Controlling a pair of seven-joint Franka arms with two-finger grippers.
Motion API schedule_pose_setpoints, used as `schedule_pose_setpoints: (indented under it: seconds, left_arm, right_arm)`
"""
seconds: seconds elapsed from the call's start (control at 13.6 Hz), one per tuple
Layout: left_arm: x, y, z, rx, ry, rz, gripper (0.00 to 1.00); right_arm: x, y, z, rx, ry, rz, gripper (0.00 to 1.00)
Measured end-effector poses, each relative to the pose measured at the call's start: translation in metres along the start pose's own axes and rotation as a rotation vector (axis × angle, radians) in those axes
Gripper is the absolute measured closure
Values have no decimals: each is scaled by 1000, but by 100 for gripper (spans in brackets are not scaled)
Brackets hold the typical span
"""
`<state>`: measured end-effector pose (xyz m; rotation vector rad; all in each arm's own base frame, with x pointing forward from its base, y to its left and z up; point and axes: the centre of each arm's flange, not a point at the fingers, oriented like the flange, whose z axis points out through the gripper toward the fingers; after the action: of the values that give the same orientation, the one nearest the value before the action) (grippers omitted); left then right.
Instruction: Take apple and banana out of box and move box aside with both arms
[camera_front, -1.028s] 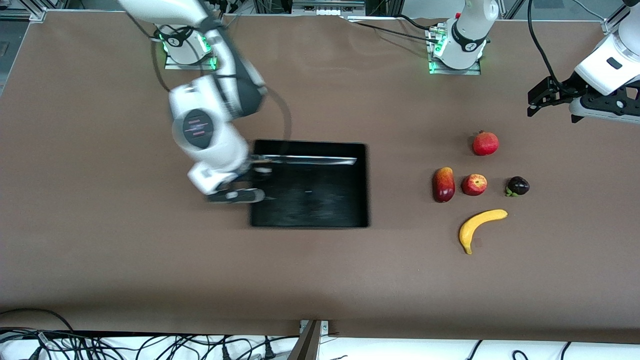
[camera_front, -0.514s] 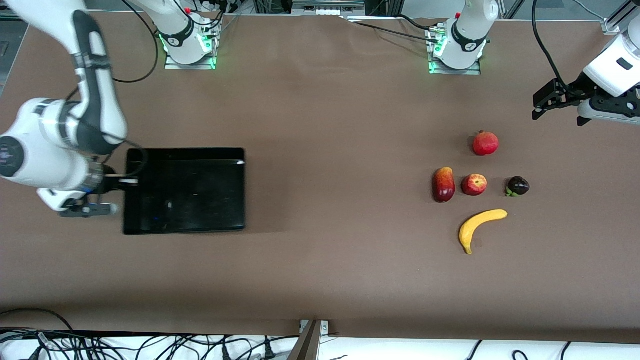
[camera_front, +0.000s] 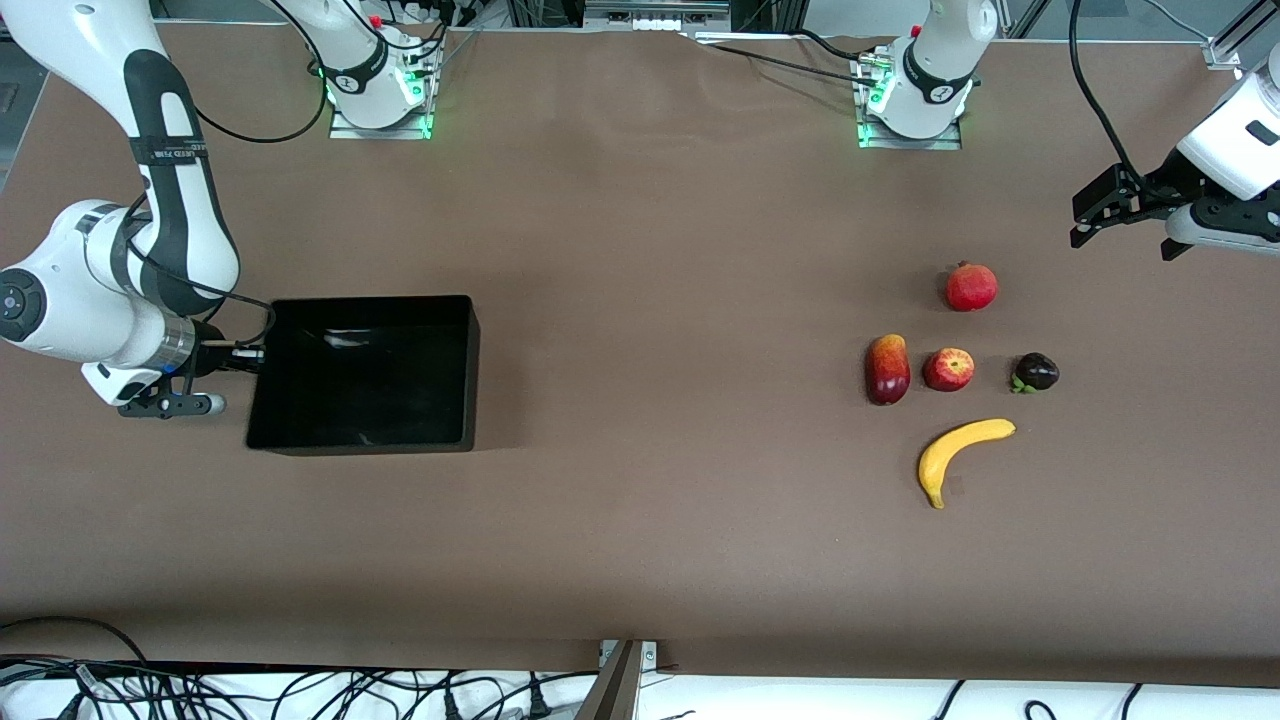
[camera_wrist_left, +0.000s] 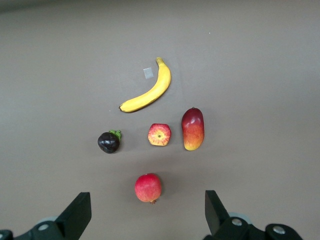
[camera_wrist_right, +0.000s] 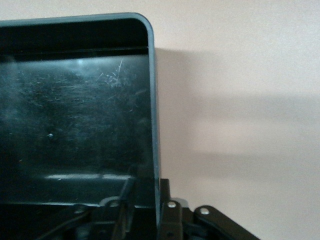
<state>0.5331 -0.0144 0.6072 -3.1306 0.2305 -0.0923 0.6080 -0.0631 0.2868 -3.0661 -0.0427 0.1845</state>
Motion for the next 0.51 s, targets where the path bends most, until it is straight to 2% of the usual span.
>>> schedule_pose_setpoints:
  seconds: [0.22,0.37,0.44,0.51]
  left_arm:
    - [0,-1,0,0,1,-2,0]
    - [0,-2,0,0,0,-4,0]
    - [0,-2,0,0,0,-4,0]
    - [0,-3,0,0,0,-5,0]
  right_arm:
    - [-5,0,-37,31,-30,-1,35]
    - [-10,4,-93,42,-66,-17,12]
    - [-11,2,-128,30,-79,-37,3]
    - [-13,-4,-164,13,-86,-58,0]
